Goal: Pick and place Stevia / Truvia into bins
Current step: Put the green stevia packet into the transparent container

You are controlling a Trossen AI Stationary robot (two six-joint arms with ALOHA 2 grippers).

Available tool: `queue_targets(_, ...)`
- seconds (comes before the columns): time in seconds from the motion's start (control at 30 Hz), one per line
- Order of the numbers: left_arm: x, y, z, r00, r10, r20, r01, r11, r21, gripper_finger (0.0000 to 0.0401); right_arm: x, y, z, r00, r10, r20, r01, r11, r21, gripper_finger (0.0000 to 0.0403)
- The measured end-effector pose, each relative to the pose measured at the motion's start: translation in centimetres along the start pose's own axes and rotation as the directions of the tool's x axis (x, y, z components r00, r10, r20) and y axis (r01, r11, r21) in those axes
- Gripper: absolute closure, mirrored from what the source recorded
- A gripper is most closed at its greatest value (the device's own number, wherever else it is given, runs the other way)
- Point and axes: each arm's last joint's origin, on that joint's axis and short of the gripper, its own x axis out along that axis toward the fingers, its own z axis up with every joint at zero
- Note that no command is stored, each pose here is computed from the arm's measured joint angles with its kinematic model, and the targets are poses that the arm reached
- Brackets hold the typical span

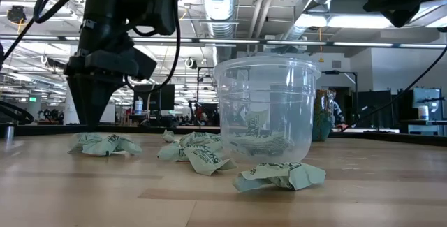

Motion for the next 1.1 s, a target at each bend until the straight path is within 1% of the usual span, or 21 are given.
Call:
queue_targets(0.1,0.1,-0.1,0.1,1.0,-0.014,0.001,0.014,1.0,0.007,0.0175,0.0,0.0,0.0,1.0,0.011,-0.008,-0.011,1.0,0.0,0.0329)
queue_targets(0.2,1.1,-0.1,-0.1,0.998,-0.064,-0.006,0.064,0.998,0.004,0.0178,0.0,0.0,0.0,1.0,0.015,-0.01,-0.015,1.0,0.0,0.0329)
queue_targets(0.37,2.6,0.6,-0.8,0.998,-0.053,-0.03,0.051,0.997,-0.065,0.0179,0.0,0.1,0.0,1.0,0.018,-0.012,-0.018,1.0,0.001,0.0329)
queue_targets(0.57,2.8,0.6,-0.7,0.997,-0.073,-0.016,0.072,0.995,-0.072,0.018,0.0,0.0,0.0,1.0,0.017,-0.012,-0.017,1.0,0.0,0.0329)
queue_targets(0.63,2.8,0.5,-0.6,0.996,-0.087,-0.005,0.087,0.994,-0.071,0.0189,0.0,0.0,0.0,1.0,0.017,-0.011,-0.017,1.0,0.0,0.0329)
queue_targets(0.7,2.8,0.4,-0.6,0.995,-0.097,-0.001,0.097,0.993,-0.071,0.0209,0.0,0.0,0.0,1.0,0.017,-0.011,-0.017,1.0,0.0,0.0329)
queue_targets(0.77,2.8,0.3,-0.6,0.995,-0.102,0.002,0.101,0.992,-0.07,0.0238,0.0,0.0,0.0,1.0,0.017,-0.011,-0.017,1.0,0.001,0.0329)
queue_targets(1.03,2.8,0.2,-0.4,0.995,-0.098,0.023,0.1,0.992,-0.083,0.038,0.0,0.0,0.0,1.0,-0.006,0.003,0.006,1.0,0.0,0.0329)
queue_targets(1.1,2.6,0.2,-0.4,0.995,-0.096,0.035,0.099,0.991,-0.088,0.0393,0.0,0.0,0.0,1.0,-0.006,0.004,0.006,1.0,-0.005,0.0329)
